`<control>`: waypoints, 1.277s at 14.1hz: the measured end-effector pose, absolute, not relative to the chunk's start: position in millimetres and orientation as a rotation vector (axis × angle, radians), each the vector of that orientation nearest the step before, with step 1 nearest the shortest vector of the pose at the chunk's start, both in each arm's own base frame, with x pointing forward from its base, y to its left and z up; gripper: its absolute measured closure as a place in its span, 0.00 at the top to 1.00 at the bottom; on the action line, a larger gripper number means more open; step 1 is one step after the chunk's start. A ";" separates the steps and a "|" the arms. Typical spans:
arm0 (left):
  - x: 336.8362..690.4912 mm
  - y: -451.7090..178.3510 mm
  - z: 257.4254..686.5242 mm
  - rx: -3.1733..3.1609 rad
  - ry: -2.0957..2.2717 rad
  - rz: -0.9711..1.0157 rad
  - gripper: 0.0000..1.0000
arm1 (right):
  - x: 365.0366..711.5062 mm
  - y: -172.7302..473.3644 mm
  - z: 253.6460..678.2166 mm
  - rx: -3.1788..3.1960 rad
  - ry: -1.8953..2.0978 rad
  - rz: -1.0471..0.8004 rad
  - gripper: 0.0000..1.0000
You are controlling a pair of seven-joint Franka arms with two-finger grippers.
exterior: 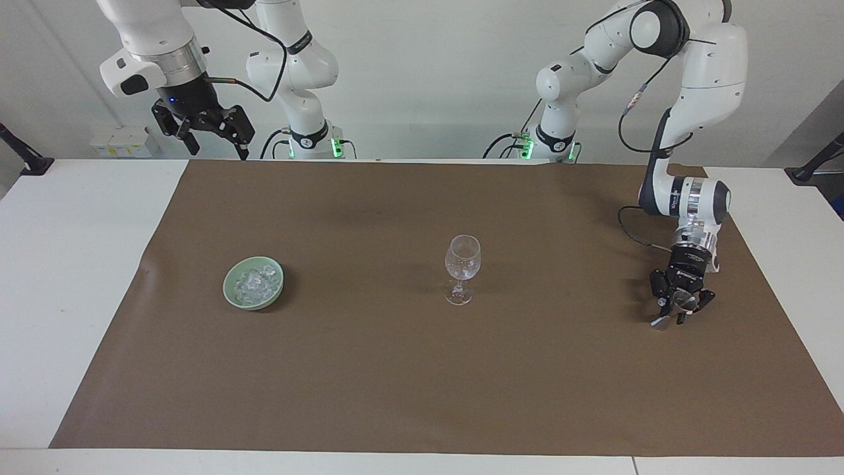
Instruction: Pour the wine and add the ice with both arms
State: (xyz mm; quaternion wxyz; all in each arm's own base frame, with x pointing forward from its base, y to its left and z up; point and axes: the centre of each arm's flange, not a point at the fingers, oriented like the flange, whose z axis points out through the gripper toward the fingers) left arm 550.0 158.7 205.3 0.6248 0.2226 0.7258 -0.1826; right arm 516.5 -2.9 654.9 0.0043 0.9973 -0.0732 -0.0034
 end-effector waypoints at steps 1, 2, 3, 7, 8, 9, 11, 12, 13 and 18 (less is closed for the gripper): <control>550.0 158.7 205.3 0.511 1.666 -0.419 0.37 | 516.5 -2.9 654.9 3.124 -0.229 -0.011 1.00; 550.0 158.7 205.3 0.511 1.666 -0.419 0.37 | 516.5 -2.9 654.9 3.124 -0.229 -0.011 1.00; 550.0 158.6 205.2 0.511 1.666 -0.419 0.36 | 516.5 -2.9 654.9 3.124 -0.229 -0.011 1.00; 550.1 158.2 205.1 0.511 1.665 -0.420 0.35 | 516.5 -2.9 654.9 3.124 -0.229 -0.011 1.00; 550.1 158.1 205.1 0.511 1.666 -0.420 0.34 | 516.5 -2.9 654.9 3.124 -0.229 -0.011 1.00; 550.1 158.0 205.0 0.511 1.666 -0.420 0.34 | 516.5 -2.9 654.9 3.124 -0.229 -0.011 1.00; 550.1 158.0 204.9 0.511 1.666 -0.421 0.33 | 516.5 -2.9 654.9 3.124 -0.229 -0.011 1.00; 550.1 158.0 204.8 0.511 1.666 -0.421 0.33 | 516.5 -2.9 654.9 3.124 -0.229 -0.011 1.00; 550.1 158.0 204.8 0.511 1.666 -0.421 0.33 | 516.5 -2.9 654.9 3.124 -0.229 -0.011 1.00; 550.0 158.0 204.7 0.511 1.666 -0.421 0.33 | 516.5 -2.9 654.9 3.124 -0.229 -0.011 1.00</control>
